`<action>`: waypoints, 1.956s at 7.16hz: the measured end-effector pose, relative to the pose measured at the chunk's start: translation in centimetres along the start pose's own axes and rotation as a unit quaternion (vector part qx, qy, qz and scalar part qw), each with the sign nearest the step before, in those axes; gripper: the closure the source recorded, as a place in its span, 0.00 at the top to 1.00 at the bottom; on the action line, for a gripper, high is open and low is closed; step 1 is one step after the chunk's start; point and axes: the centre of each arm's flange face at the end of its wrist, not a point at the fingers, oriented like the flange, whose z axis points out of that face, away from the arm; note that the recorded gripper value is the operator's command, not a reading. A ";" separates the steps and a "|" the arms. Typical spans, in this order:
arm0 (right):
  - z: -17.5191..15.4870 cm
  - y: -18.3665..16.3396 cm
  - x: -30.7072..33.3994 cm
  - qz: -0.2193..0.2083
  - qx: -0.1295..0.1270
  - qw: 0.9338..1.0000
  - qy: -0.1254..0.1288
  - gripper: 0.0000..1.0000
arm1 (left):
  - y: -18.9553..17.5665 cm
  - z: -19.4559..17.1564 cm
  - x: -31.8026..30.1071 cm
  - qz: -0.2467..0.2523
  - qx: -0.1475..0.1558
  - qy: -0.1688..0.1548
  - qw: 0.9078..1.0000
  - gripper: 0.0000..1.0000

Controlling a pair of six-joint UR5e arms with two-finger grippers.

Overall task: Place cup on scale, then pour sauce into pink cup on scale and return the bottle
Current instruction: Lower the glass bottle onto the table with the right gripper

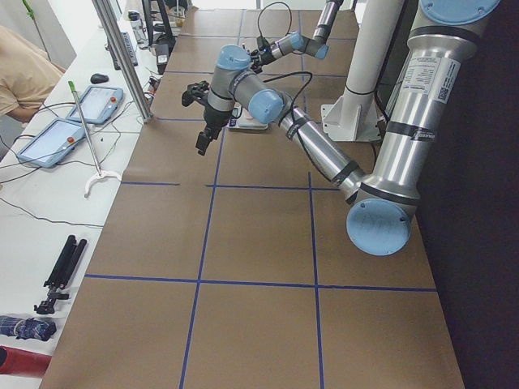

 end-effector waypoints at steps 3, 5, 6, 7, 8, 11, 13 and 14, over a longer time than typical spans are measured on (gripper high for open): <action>-0.6 2.3 4.8 0.055 -0.008 0.998 -0.007 0.00 | 0.0 -0.5 0.2 0.001 0.003 0.001 1.000 0.91; -0.6 2.9 5.8 0.081 -0.008 0.997 -0.002 0.00 | 0.1 -1.0 0.4 0.000 0.002 0.000 1.000 0.91; -0.2 3.5 6.1 0.080 -0.009 0.997 0.004 0.01 | 0.2 -1.2 0.5 -0.001 0.002 0.000 1.000 0.91; 0.2 4.2 6.4 0.076 -0.009 0.997 0.010 0.01 | 0.1 -1.3 0.5 -0.001 0.002 -0.001 1.000 0.91; 0.5 4.6 6.6 0.073 -0.007 0.997 0.015 0.10 | 0.1 -1.3 0.5 -0.001 0.003 -0.001 1.000 0.91; 0.8 4.9 6.8 0.069 0.000 0.997 0.023 0.44 | 0.0 -1.5 0.5 -0.001 0.003 -0.001 1.000 0.91; 0.9 5.1 6.9 0.068 -0.001 0.997 0.024 0.44 | 0.0 -1.6 0.6 -0.001 0.003 -0.001 1.000 0.91; 0.9 5.1 6.9 0.068 -0.002 0.997 0.024 0.44 | 0.0 -1.6 0.6 -0.001 0.004 -0.001 1.000 0.91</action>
